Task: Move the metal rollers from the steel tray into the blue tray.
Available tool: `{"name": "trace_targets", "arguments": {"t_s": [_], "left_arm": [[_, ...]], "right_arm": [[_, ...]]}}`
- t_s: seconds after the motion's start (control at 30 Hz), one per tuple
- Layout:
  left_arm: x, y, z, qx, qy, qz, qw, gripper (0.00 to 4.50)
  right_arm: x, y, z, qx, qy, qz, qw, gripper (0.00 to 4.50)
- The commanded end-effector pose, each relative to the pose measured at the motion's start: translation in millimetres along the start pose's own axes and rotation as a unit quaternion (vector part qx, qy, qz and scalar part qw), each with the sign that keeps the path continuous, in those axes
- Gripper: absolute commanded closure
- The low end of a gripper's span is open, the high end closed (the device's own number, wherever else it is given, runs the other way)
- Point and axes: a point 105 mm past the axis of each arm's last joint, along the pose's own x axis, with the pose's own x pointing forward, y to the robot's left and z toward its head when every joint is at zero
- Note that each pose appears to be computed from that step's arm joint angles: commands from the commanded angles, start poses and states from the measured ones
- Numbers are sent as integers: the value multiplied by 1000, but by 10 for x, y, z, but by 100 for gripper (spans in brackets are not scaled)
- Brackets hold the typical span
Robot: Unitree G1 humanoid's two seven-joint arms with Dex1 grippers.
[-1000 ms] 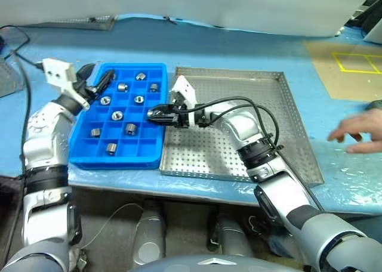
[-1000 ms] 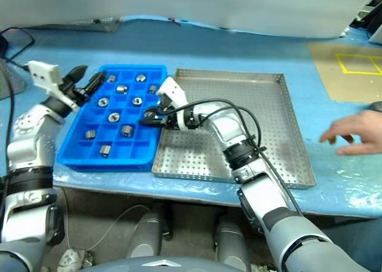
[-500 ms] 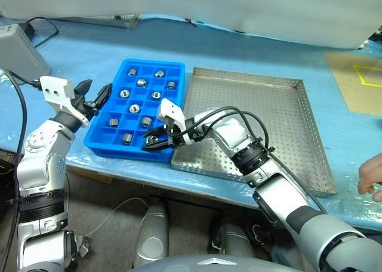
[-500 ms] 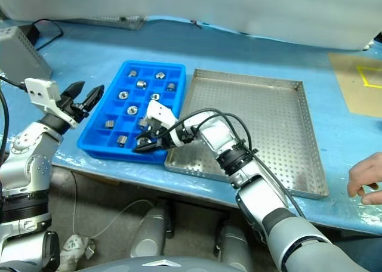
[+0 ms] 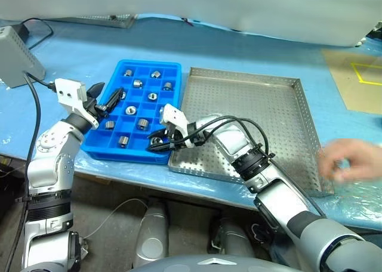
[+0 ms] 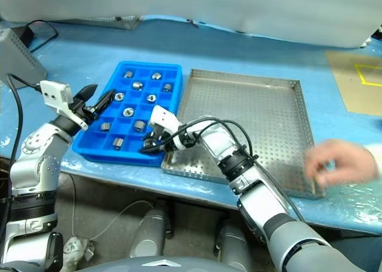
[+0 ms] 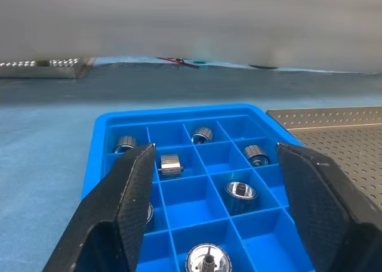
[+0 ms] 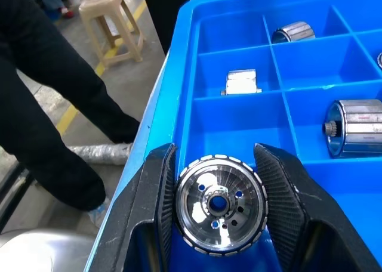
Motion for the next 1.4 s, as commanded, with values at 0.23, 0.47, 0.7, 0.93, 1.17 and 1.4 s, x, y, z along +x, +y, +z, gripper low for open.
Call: {"name": "trace_targets", "arguments": {"t_s": [0.23,0.47,0.7,0.93,1.17,1.4], "left_arm": [[-206,10,118,23,-37,36,998,108],[-183,-75,85,17,-41,33,998,108],[147,-277,15,-12,-58,-15,998,108],[591,-551,-131,-42,-48,-105,992,108],[966,-935,-79,-66,-57,-215,973,108],[1130,-1057,-99,-104,-63,-239,963,108]], "right_arm": [[49,-61,-142,-25,37,13,999,277],[35,-143,-66,-37,26,12,999,57],[-259,-356,56,-31,-1,-44,999,57],[-857,-629,130,13,-72,-207,976,57],[-1475,-603,-158,54,-71,-354,931,57],[-1946,-624,-285,58,-50,-472,878,57]]}}
